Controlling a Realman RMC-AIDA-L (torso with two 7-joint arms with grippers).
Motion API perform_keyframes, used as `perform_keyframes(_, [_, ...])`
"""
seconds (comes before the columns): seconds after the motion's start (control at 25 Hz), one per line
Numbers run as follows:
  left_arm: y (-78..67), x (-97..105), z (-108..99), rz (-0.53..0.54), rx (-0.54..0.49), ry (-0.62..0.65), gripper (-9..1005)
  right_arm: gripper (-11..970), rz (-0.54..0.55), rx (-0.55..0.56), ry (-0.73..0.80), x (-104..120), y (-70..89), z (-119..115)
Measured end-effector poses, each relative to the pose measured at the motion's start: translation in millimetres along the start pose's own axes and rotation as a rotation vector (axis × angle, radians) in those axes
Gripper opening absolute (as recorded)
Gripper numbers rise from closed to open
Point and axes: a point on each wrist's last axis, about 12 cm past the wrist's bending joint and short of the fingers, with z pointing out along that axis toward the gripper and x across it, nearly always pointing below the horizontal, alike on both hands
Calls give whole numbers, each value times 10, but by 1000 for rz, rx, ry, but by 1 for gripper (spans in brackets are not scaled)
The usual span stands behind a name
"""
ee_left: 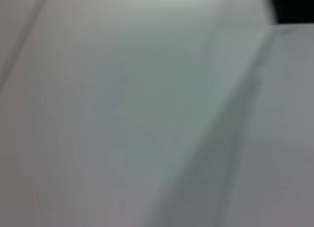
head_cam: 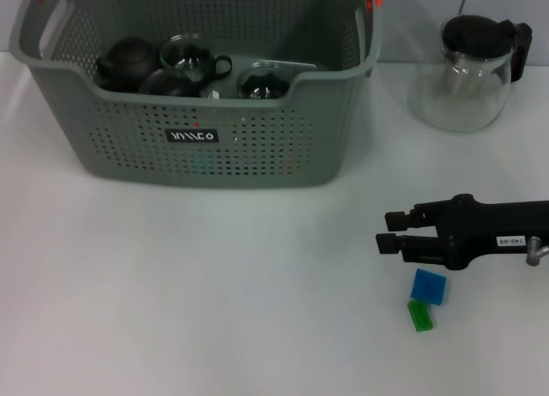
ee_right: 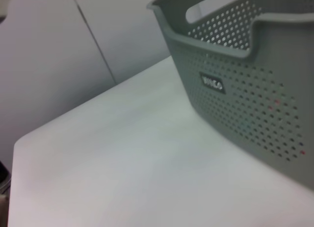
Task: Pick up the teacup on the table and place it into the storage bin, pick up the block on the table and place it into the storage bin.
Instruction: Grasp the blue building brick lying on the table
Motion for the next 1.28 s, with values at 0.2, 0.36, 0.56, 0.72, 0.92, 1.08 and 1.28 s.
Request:
perform_keyframes(0.2, [-271, 408, -315, 146, 100, 217, 669, 492, 9, 6, -18, -4, -7, -33])
perform_keyframes(0.36, [-450, 919, -450, 148, 172, 486, 666, 498, 6, -23, 11, 4, 19, -66])
perform_keyframes(0.56, [-508, 1229, -500, 94, 131, 589, 661, 504, 16, -88, 179, 5, 111, -217])
perform_keyframes(0.72, [-517, 1375, -499, 34, 117, 594, 658, 510, 41, -11, 336, -168, 143, -385])
perform_keyframes(0.92, [-522, 1448, -485, 4, 116, 599, 657, 516, 13, 102, 497, -502, 161, -387])
perform_keyframes(1.08, [-535, 1465, -463, -3, 125, 596, 658, 522, -88, 135, 618, -703, 202, -196])
perform_keyframes(1.28, [-552, 1490, -459, -21, 132, 587, 658, 528, -179, 179, 729, -811, 233, 103])
